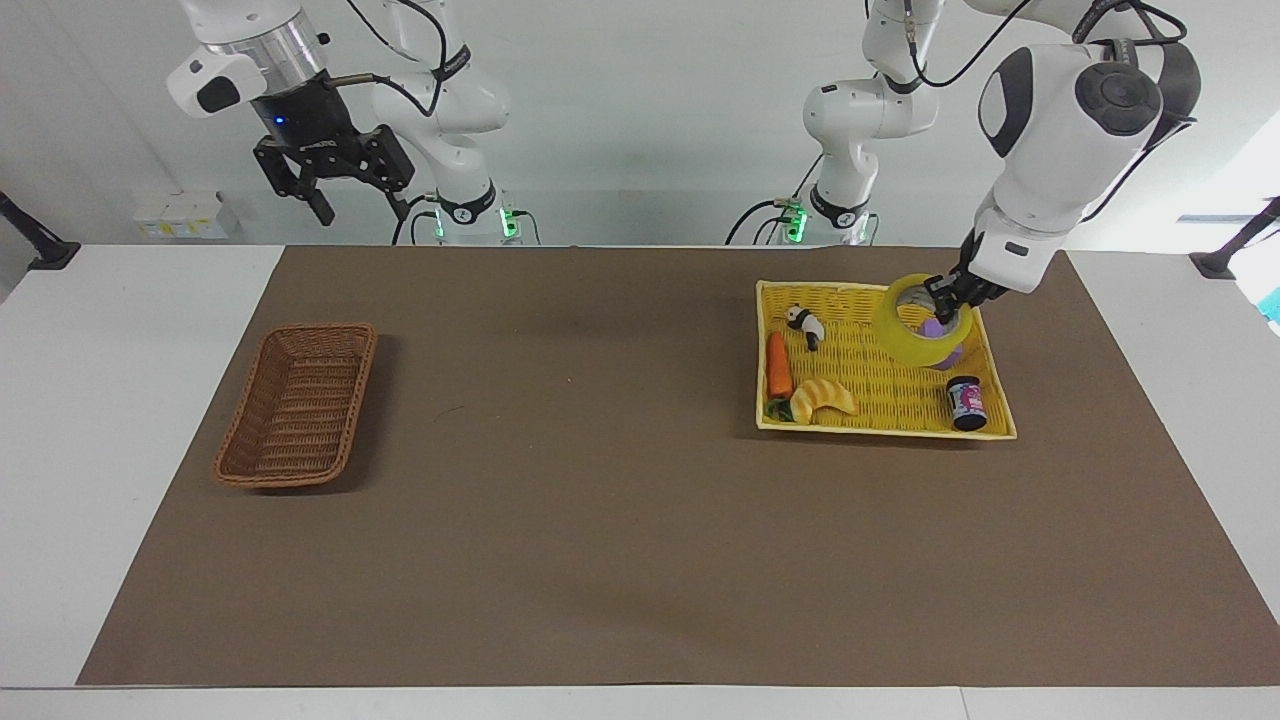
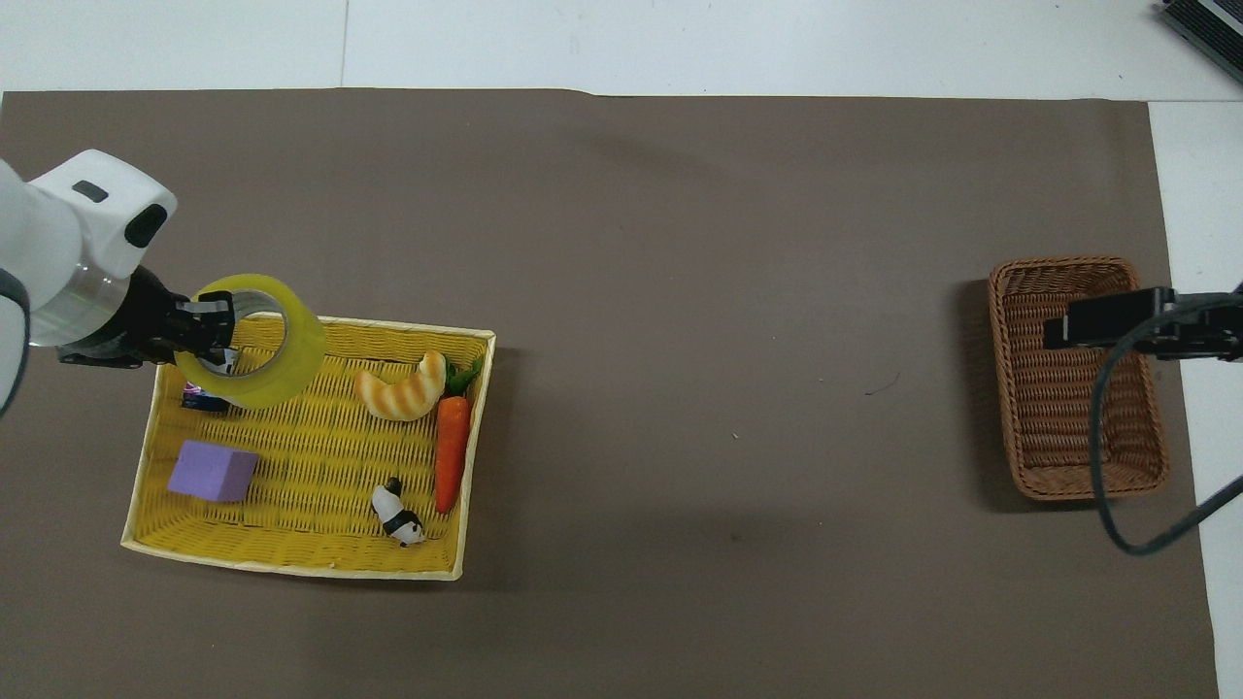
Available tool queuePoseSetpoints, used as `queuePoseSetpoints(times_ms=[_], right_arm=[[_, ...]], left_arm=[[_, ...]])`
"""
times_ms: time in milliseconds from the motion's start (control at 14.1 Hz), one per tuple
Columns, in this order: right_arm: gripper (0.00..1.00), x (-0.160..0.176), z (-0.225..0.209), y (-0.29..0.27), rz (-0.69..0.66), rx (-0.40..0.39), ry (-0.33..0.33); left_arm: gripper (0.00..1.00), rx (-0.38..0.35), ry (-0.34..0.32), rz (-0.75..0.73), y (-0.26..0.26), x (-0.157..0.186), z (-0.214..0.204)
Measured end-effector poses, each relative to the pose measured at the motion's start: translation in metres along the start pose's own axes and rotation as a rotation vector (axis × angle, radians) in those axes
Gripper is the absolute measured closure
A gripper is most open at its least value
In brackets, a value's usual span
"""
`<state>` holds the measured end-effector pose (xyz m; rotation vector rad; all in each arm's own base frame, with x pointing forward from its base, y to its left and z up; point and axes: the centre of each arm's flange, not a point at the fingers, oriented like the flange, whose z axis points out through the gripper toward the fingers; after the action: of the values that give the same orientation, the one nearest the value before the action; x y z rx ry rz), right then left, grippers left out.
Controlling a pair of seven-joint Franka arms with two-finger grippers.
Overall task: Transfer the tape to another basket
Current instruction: 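Carry the tape toward the basket while the right gripper reaches toward it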
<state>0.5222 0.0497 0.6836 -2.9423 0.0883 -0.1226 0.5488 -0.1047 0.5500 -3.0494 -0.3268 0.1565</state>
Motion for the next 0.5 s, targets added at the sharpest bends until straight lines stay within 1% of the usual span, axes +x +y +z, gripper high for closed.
queuePoseSetpoints(times_ms=[142,212,354,425,496], right_arm=[[0.00,0.003,0.009,-0.034,-0.025,0.112,0.005],[0.00,0.006,0.014,-0.050,-0.011,0.161,0.013],[0.00,0.010,0.026,-0.085,0.042,0.229,0.025],[0.00,0.010,0.034,-0.102,0.059,0.264,0.016],[0.00,0.008,0.044,-0.115,0.067,0.299,-0.002]], left_arm=[[0.78,0.003,0.013,-0.024,0.037,-0.017,-0.005],[0.78,0.001,0.024,-0.032,0.056,-0.027,-0.010],[0.78,-0.006,0.041,-0.027,0.095,-0.050,-0.018],[0.78,-0.017,0.043,-0.029,0.114,-0.062,-0.020],[0.78,-0.043,0.039,-0.038,0.132,-0.073,-0.023]])
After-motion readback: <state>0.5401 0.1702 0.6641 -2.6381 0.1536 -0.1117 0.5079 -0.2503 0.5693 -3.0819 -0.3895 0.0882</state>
